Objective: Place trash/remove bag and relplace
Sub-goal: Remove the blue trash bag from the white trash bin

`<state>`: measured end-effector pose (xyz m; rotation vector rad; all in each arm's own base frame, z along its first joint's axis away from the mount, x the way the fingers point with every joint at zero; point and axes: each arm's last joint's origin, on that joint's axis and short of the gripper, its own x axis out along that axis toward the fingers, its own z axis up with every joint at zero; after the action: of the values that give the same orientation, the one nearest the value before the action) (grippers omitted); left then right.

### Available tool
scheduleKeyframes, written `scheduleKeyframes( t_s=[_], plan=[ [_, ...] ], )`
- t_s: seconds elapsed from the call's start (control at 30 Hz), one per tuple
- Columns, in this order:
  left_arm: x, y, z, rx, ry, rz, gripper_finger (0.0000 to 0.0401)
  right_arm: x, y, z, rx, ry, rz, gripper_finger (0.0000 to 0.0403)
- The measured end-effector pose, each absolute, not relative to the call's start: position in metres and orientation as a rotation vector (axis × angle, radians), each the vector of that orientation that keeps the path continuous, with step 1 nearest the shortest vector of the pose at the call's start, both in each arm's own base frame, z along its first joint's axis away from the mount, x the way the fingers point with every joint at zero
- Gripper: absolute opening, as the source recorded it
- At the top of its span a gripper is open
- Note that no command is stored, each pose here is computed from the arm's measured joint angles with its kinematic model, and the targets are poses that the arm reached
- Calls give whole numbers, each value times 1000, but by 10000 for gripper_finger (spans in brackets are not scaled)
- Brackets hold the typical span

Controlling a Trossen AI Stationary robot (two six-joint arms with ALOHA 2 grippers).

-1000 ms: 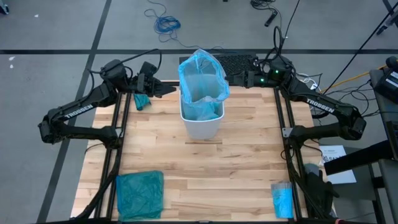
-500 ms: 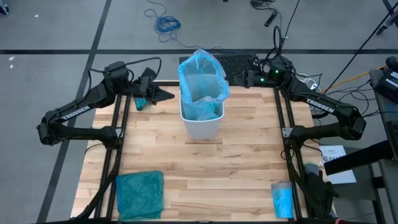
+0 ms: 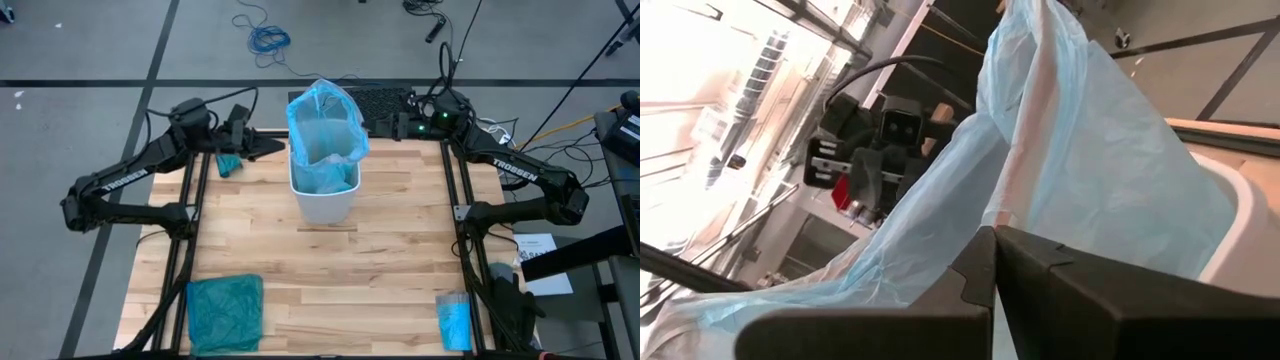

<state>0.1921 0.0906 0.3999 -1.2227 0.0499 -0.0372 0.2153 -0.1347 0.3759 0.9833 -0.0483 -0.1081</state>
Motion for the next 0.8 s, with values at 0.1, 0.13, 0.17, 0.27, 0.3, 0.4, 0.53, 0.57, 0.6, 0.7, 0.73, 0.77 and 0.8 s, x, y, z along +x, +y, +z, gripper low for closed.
scheduleKeyframes(
  t_s=[0.1, 0.13, 0.17, 0.27, 0.3, 0.4, 0.53, 0.57, 0.6, 0.7, 0.73, 0.77, 0.8],
  plan=[
    [194, 91, 398, -1212, 57, -32, 109, 215, -135, 376, 983, -49, -109, 0],
    [195, 91, 397, -1214, 62, -33, 118, 215, -135, 376, 983, -49, -109, 0],
    [197, 91, 397, -1216, 68, -34, 125, 215, -135, 376, 982, -49, -109, 0],
    [203, 91, 392, -1229, 93, -29, 139, 215, -135, 376, 979, -49, -109, 0],
    [205, 91, 391, -1231, 100, -31, 142, 215, -135, 376, 979, -49, -109, 0],
    [211, 91, 388, -1235, 111, -35, 144, 215, -135, 376, 978, -49, -110, 0],
    [216, 94, 386, -1235, 108, -37, 144, 215, -135, 376, 974, -49, -110, 0],
    [216, 94, 387, -1229, 98, -42, 144, 215, -135, 376, 971, -49, -109, 0],
    [217, 94, 388, -1232, 88, -48, 143, 215, -135, 376, 968, -48, -109, 0],
    [217, 94, 390, -1240, 77, -56, 135, 215, -135, 376, 967, -48, -109, 0],
    [217, 94, 390, -1241, 78, -55, 129, 215, -135, 376, 965, -48, -109, 0],
    [217, 94, 389, -1241, 78, -54, 121, 215, -135, 376, 964, -48, -109, 0],
    [217, 94, 390, -1241, 76, -52, 111, 215, -135, 376, 964, -48, -108, 0]
  ],
)
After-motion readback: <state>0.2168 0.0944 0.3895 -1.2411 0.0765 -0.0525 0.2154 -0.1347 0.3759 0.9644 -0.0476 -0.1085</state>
